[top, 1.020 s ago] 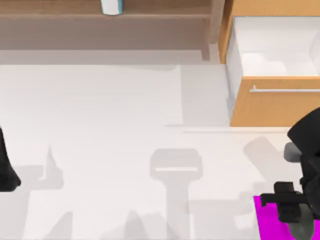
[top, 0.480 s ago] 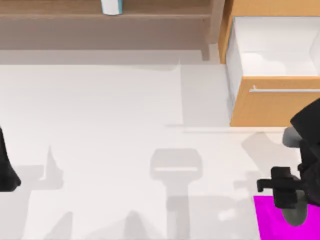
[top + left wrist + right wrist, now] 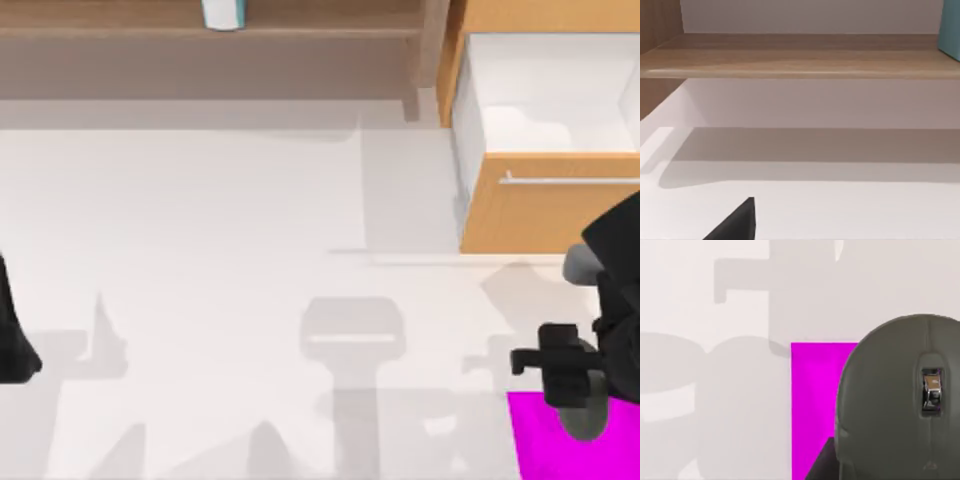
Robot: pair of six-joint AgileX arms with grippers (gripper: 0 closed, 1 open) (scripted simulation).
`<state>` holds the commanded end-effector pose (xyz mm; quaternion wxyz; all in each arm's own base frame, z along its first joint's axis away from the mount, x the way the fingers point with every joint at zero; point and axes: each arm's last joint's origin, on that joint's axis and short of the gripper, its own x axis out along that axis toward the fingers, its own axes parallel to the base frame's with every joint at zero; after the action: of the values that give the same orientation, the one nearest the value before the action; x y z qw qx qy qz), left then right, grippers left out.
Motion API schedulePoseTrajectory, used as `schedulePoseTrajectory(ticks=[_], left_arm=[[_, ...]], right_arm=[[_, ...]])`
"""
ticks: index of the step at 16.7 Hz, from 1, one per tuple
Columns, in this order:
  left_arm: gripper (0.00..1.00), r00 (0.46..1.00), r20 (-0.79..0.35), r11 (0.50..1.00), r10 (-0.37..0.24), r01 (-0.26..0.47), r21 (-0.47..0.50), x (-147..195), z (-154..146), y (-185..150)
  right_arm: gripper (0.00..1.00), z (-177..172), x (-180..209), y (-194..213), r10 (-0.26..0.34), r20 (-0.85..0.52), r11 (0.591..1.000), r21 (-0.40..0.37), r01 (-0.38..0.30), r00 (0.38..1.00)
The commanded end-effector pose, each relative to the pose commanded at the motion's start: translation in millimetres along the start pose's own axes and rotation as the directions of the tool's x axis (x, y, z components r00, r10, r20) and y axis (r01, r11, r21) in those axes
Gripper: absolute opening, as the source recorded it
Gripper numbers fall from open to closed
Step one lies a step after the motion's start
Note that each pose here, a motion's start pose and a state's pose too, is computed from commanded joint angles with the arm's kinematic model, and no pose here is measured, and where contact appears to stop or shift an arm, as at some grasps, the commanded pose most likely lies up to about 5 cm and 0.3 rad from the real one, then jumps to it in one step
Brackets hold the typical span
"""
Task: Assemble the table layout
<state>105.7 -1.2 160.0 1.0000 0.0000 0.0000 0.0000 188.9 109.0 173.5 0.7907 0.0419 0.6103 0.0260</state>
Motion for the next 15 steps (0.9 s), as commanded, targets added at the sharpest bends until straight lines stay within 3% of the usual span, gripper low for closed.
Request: schedulePoseTrajectory(ticks=[10, 15], left_arm=[[1.0, 1.0, 0.0, 1.0, 0.0, 0.0, 0.0, 0, 0, 0], [1.0, 1.0, 0.0, 1.0, 0.0, 0.0, 0.0, 0, 0, 0]], right_arm=[[0.0, -21, 31, -10, -0.087, -0.15, 0.996, -0.015, 0.085, 0.985], [0.0, -21, 31, -10, -0.087, -0.15, 0.996, -0.015, 0.085, 0.985]])
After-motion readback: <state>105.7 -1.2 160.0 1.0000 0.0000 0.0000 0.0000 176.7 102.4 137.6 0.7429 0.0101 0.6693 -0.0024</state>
